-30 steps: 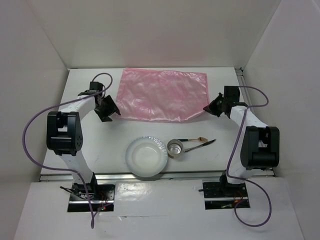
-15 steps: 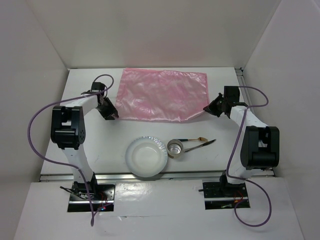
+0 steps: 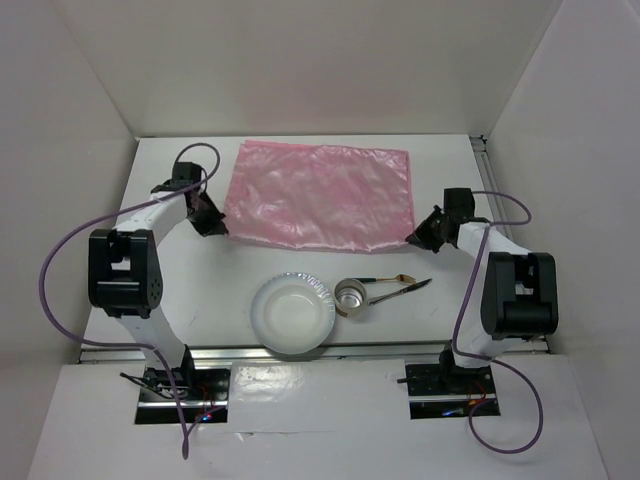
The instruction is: Set the dinner table for one person
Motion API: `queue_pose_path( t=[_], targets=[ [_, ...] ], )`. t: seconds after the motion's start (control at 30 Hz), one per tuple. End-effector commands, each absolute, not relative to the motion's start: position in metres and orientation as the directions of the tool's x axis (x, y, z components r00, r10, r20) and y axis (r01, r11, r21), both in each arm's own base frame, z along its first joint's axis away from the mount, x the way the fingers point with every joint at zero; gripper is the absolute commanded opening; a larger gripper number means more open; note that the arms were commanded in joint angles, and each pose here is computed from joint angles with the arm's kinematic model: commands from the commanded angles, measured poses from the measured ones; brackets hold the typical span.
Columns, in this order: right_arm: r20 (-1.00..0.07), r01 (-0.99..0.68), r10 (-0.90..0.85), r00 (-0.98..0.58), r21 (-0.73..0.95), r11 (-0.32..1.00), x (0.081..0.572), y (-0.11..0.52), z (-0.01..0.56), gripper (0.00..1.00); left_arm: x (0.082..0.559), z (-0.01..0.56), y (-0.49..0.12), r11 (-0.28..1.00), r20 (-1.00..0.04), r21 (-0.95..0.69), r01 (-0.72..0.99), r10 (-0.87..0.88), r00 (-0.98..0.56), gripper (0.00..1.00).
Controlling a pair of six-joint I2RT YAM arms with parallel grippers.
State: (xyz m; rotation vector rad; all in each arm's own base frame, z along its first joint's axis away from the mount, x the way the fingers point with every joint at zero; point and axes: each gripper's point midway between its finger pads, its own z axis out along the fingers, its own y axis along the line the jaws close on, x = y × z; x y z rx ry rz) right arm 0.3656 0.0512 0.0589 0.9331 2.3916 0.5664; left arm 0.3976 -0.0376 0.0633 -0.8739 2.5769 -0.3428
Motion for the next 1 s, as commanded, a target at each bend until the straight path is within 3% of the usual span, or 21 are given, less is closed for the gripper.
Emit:
queue_pose_path(
  t=[0.0, 0.4, 0.97],
  targets=[
    [-0.320, 0.497, 0.701, -0.637, 0.525, 0.691, 0.360, 0.050, 0.059, 0.00, 0.377, 0.053, -0.030, 0.780, -0.267, -0.302, -0.549, -0.621, -0.736, 0.00],
    [-0.325, 0.523, 0.705, -0.630, 0.493, 0.695, 0.344, 0.045, 0.051, 0.00, 0.332, 0.040, -0.020, 0.782, -0.265, -0.227, -0.581, -0.624, -0.735, 0.00],
    [-0.343, 0.548, 0.715, -0.609, 0.470, 0.692, 0.318, 0.039, 0.053, 0.00, 0.326, 0.031, -0.017, 0.774, -0.244, -0.194, -0.603, -0.633, -0.734, 0.00]
  ],
)
